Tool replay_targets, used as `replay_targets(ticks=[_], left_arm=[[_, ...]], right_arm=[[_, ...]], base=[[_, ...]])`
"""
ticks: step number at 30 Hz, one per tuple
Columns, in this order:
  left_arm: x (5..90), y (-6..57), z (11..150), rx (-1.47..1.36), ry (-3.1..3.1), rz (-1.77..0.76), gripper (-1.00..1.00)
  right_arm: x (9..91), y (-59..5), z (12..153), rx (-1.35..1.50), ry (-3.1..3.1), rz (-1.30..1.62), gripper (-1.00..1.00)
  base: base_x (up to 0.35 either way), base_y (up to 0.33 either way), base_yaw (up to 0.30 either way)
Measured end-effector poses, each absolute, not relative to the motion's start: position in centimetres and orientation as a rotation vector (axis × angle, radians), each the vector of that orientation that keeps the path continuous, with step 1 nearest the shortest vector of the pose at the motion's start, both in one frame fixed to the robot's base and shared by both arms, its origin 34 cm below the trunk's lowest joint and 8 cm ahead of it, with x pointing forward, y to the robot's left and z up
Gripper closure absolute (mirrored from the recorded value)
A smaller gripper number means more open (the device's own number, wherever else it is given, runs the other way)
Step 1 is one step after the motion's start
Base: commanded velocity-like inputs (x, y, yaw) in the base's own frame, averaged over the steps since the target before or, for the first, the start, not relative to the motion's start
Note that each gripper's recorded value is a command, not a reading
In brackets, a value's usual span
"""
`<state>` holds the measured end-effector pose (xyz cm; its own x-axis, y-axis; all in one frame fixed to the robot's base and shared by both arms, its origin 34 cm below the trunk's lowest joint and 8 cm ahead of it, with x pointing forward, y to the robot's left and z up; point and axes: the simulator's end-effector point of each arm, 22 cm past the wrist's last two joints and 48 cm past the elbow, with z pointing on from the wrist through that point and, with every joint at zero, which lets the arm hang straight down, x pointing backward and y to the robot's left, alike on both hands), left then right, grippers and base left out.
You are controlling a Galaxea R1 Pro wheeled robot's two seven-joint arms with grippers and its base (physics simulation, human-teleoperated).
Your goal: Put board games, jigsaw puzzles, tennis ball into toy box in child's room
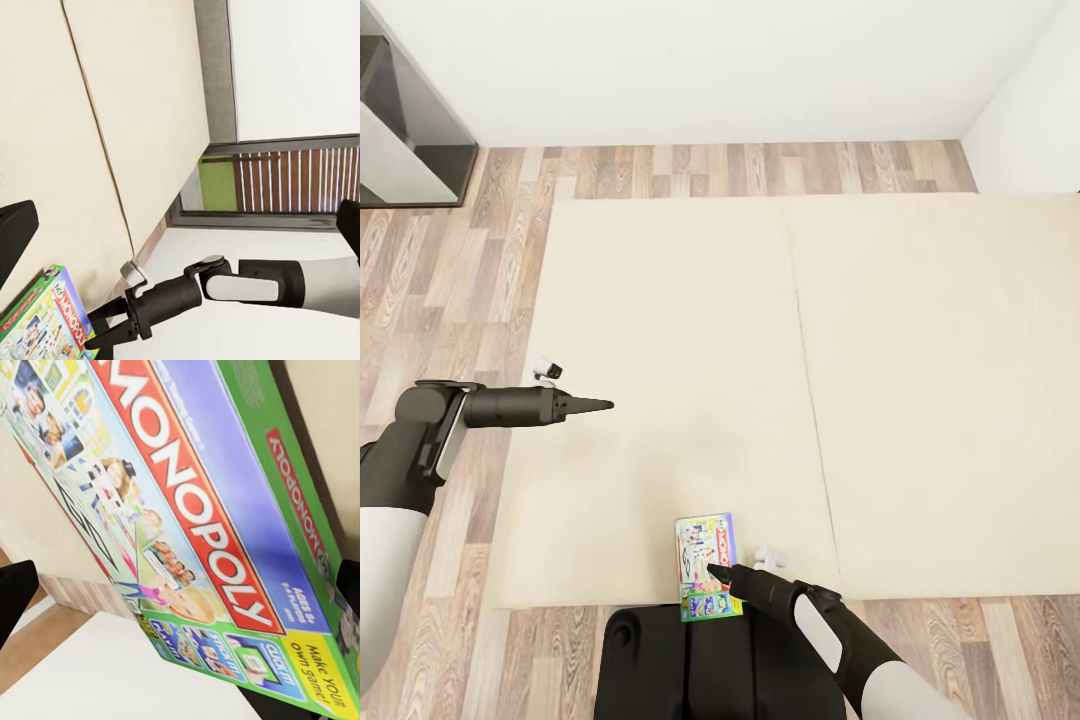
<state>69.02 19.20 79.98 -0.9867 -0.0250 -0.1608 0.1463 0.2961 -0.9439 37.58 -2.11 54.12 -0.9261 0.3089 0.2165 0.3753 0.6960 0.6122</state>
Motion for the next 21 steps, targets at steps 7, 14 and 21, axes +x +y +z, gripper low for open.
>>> replay_targets(ticks=[7, 14, 21], left_arm=[[69.03, 19.19, 79.99, 0.115, 2.409, -1.779, -1.00], [69.01, 19.19, 79.98, 0.115, 2.409, -1.779, -1.00], [69.03, 19.21, 79.98, 0.114, 2.409, -1.779, -1.00]], right_arm=[[37.56, -2.09, 54.13, -0.566, -2.802, -1.045, -1.00], [37.57, -2.10, 54.13, -0.566, -2.803, -1.045, -1.00], [37.58, -2.11, 54.12, -0.567, -2.803, -1.045, -1.00]], base=[[0.000, 0.000, 0.000], [0.000, 0.014, 0.000], [0.000, 0.107, 0.000]])
